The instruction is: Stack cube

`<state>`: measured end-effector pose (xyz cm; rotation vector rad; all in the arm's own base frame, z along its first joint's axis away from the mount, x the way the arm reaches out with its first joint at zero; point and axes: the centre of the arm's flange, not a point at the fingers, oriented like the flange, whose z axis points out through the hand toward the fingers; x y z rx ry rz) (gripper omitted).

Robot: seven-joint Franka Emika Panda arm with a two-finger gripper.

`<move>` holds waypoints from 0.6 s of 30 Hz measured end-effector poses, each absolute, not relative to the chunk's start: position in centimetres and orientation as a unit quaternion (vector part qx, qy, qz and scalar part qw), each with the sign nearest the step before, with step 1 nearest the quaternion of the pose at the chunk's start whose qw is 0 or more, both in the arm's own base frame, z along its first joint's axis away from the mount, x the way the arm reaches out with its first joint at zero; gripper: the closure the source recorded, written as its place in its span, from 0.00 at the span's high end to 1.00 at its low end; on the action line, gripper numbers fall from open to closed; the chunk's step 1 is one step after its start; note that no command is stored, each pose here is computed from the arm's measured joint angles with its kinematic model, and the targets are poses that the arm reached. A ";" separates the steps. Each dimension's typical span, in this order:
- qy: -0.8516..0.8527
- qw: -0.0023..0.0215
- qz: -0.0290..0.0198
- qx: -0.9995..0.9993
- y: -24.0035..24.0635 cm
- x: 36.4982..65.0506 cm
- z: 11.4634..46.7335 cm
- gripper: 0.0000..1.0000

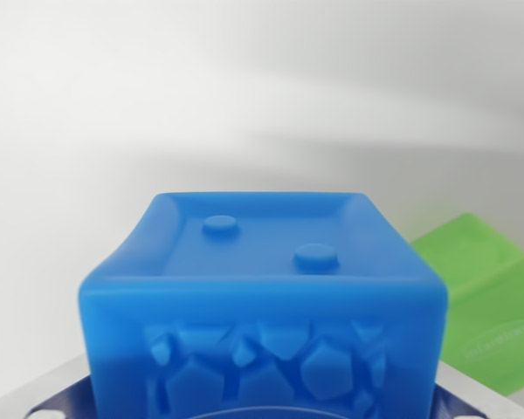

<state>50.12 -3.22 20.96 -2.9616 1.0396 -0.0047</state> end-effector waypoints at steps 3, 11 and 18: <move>0.319 0.001 -0.001 -0.948 -3.6 50.0 21.4 0.00; 0.288 0.001 -0.001 -0.958 -4.6 49.8 22.5 0.00; 0.259 0.001 -0.001 -0.966 -5.6 49.6 23.5 0.00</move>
